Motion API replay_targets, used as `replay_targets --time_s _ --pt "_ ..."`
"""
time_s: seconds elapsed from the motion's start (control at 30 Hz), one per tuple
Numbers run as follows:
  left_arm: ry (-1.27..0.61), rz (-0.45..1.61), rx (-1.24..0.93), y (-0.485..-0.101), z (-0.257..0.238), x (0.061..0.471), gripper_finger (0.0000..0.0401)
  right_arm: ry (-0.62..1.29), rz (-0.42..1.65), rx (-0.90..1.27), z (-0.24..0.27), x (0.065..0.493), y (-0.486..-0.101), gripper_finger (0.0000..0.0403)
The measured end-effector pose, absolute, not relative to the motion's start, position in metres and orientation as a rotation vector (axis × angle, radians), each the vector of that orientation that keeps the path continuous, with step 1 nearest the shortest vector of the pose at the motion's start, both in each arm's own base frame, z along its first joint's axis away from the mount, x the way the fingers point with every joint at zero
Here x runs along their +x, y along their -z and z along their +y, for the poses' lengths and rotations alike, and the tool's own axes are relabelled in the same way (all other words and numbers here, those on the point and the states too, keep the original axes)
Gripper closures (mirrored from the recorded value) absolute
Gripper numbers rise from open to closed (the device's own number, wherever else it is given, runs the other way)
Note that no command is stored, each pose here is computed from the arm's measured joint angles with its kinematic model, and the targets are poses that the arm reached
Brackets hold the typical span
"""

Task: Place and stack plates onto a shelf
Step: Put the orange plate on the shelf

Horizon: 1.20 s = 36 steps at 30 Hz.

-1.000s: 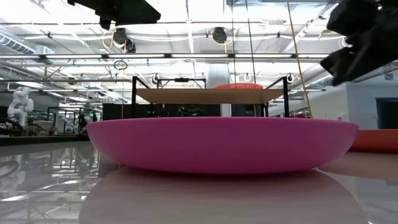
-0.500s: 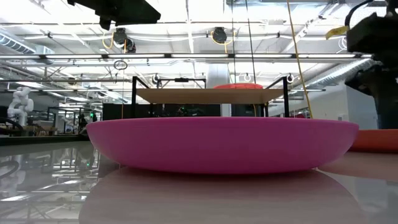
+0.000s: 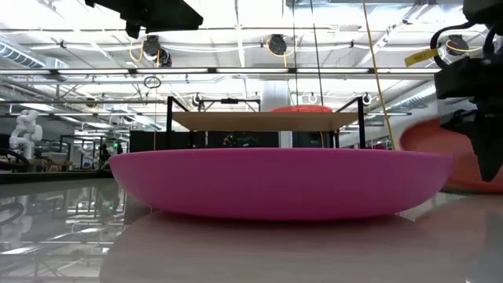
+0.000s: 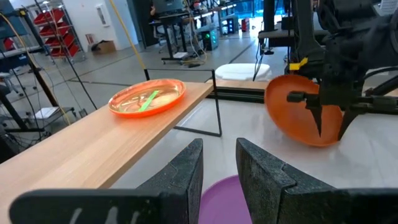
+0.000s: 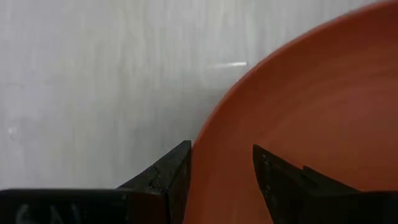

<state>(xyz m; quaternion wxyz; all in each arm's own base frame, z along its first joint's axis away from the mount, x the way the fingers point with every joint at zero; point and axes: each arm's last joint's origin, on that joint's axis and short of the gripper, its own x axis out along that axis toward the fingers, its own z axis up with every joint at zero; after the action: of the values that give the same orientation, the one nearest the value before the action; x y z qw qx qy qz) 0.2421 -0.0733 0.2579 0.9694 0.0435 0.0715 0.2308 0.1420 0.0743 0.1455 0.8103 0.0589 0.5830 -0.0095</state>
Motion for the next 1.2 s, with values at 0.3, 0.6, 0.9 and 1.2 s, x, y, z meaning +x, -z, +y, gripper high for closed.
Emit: replay_targets --time_s 0.3,0.6,0.9,1.2 --pt "-0.467 0.142 0.077 -0.258 -0.073 0.242 0.03 0.011 1.219 0.148 0.075 0.143 -0.148 0.025" --pt "-0.468 0.141 0.073 -0.258 -0.073 0.242 0.03 0.033 1.228 0.162 0.075 0.142 -0.147 0.025" --pt "-0.468 0.139 0.064 -0.258 -0.073 0.242 0.03 0.096 1.277 0.131 0.073 0.141 -0.133 0.0276" --pt "-0.469 0.138 0.058 -0.258 -0.073 0.242 0.03 0.039 1.187 0.107 0.075 0.145 -0.149 0.0393"
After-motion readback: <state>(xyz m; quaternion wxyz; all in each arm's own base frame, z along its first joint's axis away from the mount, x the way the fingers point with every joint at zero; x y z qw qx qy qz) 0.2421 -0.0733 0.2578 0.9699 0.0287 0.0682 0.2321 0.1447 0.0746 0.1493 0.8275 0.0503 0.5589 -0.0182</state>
